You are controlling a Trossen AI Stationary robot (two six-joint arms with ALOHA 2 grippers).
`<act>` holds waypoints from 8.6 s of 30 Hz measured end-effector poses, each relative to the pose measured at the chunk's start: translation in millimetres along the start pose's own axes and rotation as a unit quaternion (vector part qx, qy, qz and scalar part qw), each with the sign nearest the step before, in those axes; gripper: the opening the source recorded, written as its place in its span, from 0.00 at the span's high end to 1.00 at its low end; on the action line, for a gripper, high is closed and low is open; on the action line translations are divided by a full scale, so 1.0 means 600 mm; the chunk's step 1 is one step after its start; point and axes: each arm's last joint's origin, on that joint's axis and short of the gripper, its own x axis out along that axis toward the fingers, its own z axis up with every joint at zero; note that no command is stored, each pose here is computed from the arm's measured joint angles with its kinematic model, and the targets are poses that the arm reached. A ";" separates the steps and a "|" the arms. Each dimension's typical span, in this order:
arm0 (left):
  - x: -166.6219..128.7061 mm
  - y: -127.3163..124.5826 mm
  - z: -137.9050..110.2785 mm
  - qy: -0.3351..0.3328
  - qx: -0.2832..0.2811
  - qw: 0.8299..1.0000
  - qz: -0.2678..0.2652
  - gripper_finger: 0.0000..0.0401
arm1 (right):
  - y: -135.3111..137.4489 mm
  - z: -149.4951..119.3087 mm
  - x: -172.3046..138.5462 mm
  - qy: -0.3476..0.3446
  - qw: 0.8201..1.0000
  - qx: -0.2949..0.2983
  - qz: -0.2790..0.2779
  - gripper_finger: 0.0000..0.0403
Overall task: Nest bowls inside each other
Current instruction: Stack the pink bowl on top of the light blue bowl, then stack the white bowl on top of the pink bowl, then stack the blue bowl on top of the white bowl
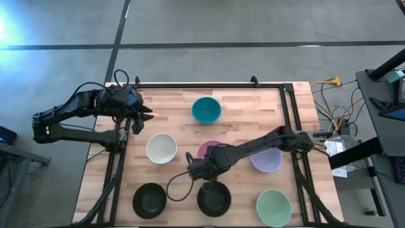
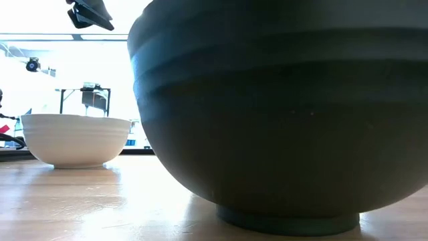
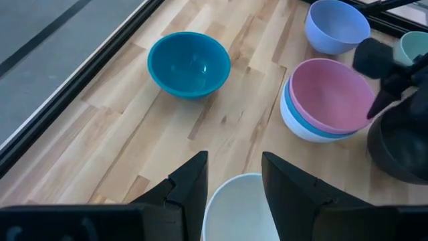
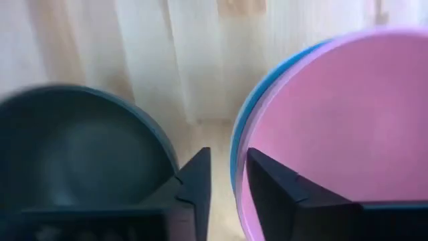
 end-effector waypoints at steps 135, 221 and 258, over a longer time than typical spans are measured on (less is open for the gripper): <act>0.423 -0.174 0.209 0.298 0.016 0.952 0.069 0.44 | -0.238 -0.493 -0.206 -0.485 0.850 0.152 0.136 0.78; 0.294 -0.359 0.106 0.208 0.588 0.779 -0.065 0.99 | -0.227 -0.482 -0.209 -0.486 0.840 0.164 0.176 0.78; 0.380 -0.370 0.059 0.278 0.703 0.650 -0.080 0.96 | -0.227 -0.482 -0.209 -0.484 0.841 0.162 0.177 0.78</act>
